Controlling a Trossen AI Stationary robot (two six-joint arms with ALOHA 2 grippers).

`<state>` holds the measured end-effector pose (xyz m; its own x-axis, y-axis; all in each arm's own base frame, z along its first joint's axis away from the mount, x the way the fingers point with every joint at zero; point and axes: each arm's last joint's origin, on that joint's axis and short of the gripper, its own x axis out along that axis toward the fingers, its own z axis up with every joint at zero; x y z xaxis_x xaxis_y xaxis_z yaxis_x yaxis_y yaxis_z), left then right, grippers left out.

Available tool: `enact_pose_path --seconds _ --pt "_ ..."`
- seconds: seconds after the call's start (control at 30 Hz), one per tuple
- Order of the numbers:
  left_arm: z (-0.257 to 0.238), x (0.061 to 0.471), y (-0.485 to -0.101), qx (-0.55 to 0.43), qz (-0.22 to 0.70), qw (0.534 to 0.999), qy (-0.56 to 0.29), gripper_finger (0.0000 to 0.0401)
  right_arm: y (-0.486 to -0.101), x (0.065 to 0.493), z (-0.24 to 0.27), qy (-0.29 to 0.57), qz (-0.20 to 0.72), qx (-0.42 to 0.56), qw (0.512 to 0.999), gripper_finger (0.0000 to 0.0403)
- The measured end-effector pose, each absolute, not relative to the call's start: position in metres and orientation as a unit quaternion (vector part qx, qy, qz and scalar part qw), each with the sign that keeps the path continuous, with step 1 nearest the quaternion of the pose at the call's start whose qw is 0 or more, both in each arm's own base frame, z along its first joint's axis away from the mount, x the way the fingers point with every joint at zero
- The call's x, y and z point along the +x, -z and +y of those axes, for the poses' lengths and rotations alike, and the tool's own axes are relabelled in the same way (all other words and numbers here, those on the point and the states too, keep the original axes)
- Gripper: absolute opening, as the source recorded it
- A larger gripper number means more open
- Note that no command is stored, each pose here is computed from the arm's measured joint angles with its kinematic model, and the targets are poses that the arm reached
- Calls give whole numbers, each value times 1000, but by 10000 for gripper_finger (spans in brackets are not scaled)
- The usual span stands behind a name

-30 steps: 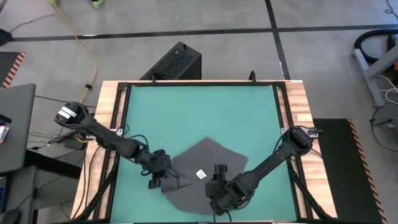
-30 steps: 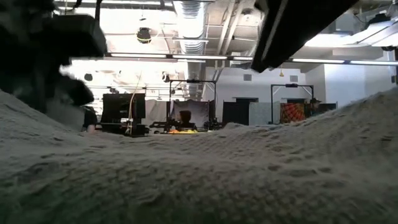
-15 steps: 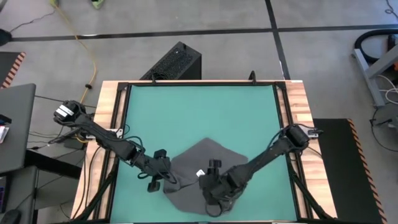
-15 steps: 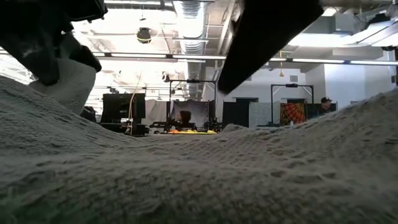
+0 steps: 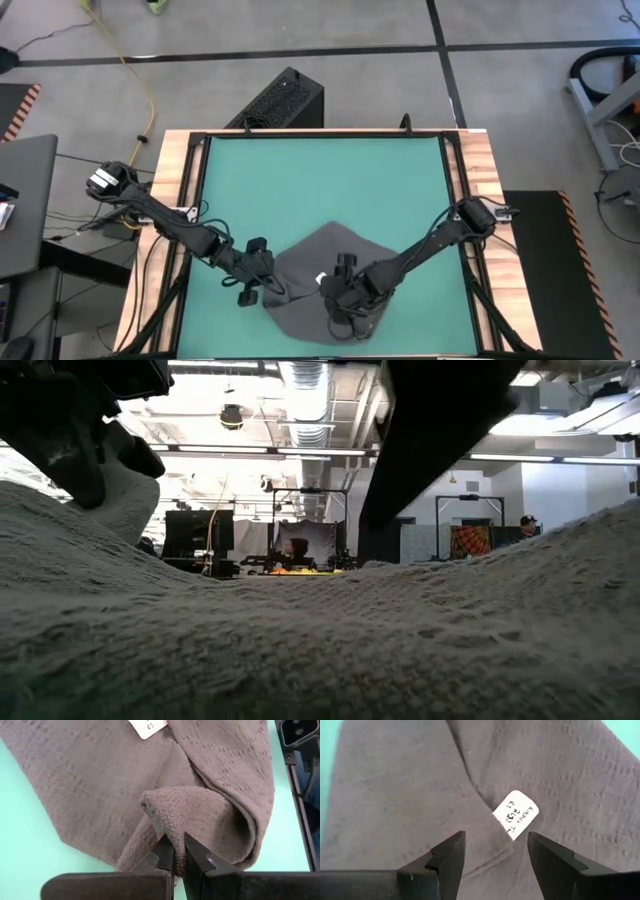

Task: Roll towel into tight, uniform cylinder
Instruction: Roll the gray towel

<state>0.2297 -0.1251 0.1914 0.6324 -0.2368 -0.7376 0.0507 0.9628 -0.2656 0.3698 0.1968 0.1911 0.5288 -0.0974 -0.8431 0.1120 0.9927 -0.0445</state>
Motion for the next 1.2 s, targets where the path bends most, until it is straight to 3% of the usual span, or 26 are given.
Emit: enact_pose_path --seconds 0.47,0.63,0.87,1.03,1.2 --pt "-125 230 -191 -114 421 897 78 0 -152 355 197 49 492 64 867 222" --pt "-125 230 -192 -111 417 899 71 0 -151 355 198 41 496 71 865 168" --pt "-125 230 -192 -112 416 900 71 0 -151 356 199 9 501 58 863 22" --pt "-125 231 -193 -125 410 901 67 0 -167 364 204 -7 482 46 875 17" --pt "-127 234 -206 -145 395 904 72 0 -216 375 215 -13 448 -15 894 17"
